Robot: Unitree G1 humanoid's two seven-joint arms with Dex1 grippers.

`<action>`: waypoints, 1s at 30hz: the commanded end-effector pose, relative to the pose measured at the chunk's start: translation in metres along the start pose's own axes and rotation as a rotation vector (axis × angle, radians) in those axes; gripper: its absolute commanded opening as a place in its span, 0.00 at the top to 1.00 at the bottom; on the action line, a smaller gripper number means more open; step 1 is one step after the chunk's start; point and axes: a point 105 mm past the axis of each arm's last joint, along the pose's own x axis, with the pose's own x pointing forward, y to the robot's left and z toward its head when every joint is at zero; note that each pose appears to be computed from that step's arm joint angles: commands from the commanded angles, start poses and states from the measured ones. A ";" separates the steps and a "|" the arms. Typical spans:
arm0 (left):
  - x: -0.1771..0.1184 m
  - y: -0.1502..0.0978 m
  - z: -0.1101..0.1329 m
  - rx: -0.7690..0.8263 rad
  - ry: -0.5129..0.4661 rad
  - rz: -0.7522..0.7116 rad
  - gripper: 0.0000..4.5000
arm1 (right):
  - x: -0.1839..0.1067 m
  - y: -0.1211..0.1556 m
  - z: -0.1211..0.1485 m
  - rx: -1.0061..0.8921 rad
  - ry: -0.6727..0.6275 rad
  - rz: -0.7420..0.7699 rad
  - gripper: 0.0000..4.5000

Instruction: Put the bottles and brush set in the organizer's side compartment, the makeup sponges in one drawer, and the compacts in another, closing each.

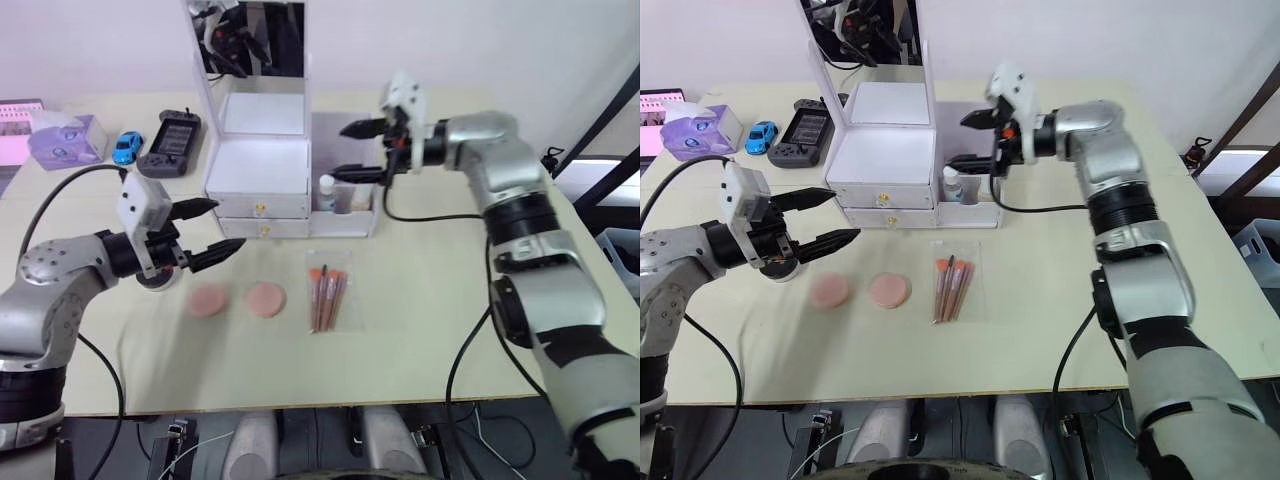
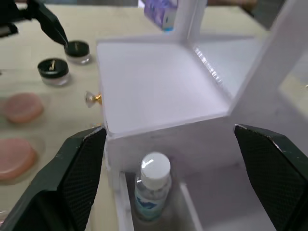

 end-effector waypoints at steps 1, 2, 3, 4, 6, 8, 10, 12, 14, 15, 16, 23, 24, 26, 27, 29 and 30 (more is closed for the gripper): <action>-0.023 0.027 0.012 0.038 -0.050 0.098 0.00 | -0.037 -0.004 0.020 -0.013 -0.126 -0.072 0.01; -0.029 0.035 0.010 0.032 -0.046 0.124 0.00 | -0.049 -0.005 0.019 -0.002 -0.142 -0.103 0.01; -0.037 0.045 0.006 0.027 -0.035 0.164 0.00 | -0.064 -0.007 0.014 0.002 -0.142 -0.152 0.01; -0.046 0.056 0.002 0.020 -0.028 0.208 0.00 | -0.080 -0.008 0.008 0.003 -0.130 -0.200 0.01; -0.063 0.073 -0.007 0.024 0.001 0.285 0.00 | -0.107 -0.006 -0.004 0.004 -0.098 -0.273 0.01; -0.077 0.085 -0.015 0.016 0.018 0.342 0.00 | -0.132 0.000 -0.020 0.030 -0.052 -0.329 0.01; -0.096 0.094 -0.027 0.009 0.057 0.380 0.00 | -0.163 0.008 -0.043 0.077 0.017 -0.407 0.01; -0.111 0.100 -0.035 -0.007 0.078 0.413 0.00 | -0.185 0.018 -0.056 0.113 0.052 -0.464 0.01; -0.124 0.105 -0.041 -0.022 0.103 0.445 0.00 | -0.200 0.028 -0.071 0.130 0.106 -0.505 0.01; -0.131 0.107 -0.047 -0.017 0.131 0.461 0.00 | -0.208 0.034 -0.081 0.140 0.136 -0.530 0.01; -0.136 0.109 -0.050 -0.014 0.146 0.472 0.00 | -0.214 0.038 -0.087 0.150 0.151 -0.550 0.01; -0.131 0.115 -0.048 -0.008 0.123 0.460 0.00 | -0.223 0.044 -0.100 0.174 0.170 -0.623 0.01; -0.124 0.114 -0.042 0.000 0.106 0.431 0.00 | -0.219 0.042 -0.096 0.168 0.163 -0.627 0.01; -0.110 0.107 -0.032 0.011 0.062 0.352 0.00 | -0.214 0.038 -0.090 0.151 0.158 -0.638 0.01; -0.101 0.099 -0.027 0.014 0.052 0.290 0.00 | -0.209 0.039 -0.087 0.192 0.145 -0.618 0.01; -0.074 0.079 -0.016 0.001 0.040 0.139 0.00 | -0.191 0.041 -0.079 0.223 0.150 -0.562 0.01; -0.060 0.066 -0.011 -0.002 0.036 0.062 0.00 | -0.180 0.044 -0.073 0.223 0.147 -0.538 0.01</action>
